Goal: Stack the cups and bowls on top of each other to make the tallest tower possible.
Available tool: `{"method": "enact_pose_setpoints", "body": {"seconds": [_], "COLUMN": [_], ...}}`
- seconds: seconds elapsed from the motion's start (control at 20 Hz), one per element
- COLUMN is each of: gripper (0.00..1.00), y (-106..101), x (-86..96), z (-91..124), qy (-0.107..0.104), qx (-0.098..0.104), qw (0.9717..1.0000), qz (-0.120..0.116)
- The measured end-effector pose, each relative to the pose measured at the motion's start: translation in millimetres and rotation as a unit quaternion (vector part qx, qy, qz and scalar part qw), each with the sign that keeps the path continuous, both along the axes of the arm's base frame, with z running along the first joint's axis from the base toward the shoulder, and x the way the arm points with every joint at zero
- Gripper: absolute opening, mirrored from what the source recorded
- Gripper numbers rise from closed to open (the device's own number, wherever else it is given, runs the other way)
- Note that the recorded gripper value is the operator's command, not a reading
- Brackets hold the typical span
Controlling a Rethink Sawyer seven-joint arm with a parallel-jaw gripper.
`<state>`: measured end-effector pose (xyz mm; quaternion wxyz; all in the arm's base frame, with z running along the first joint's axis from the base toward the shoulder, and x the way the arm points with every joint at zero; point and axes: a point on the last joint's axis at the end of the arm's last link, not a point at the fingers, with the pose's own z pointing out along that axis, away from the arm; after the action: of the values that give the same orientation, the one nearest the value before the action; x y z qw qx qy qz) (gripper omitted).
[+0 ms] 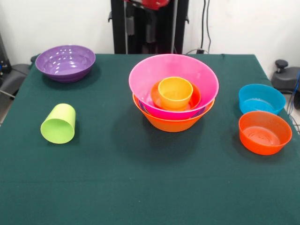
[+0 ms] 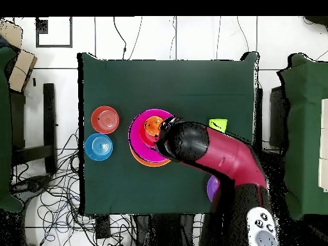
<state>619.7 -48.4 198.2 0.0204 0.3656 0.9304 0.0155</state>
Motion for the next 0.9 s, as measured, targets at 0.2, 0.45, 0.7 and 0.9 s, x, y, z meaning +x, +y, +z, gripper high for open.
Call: {"method": "enact_pose_setpoints", "body": {"seconds": [0.2,0.45,0.7,0.9], "gripper": [1.0,1.0,1.0,1.0], "y": [-33.6,-80.9,-125.3,-147.7], "x": [0.7,-15.2,-41.3,-68.6], "z": [11.6,12.4,-8.4,-37.8], "qy": [-0.014,-0.035,-0.067,-0.096], "qx": [0.027,0.047,0.052,0.03], "qw": [0.9987,0.9943,0.9888,0.9891], "qz": [-0.041,-0.089,-0.123,-0.107]}}
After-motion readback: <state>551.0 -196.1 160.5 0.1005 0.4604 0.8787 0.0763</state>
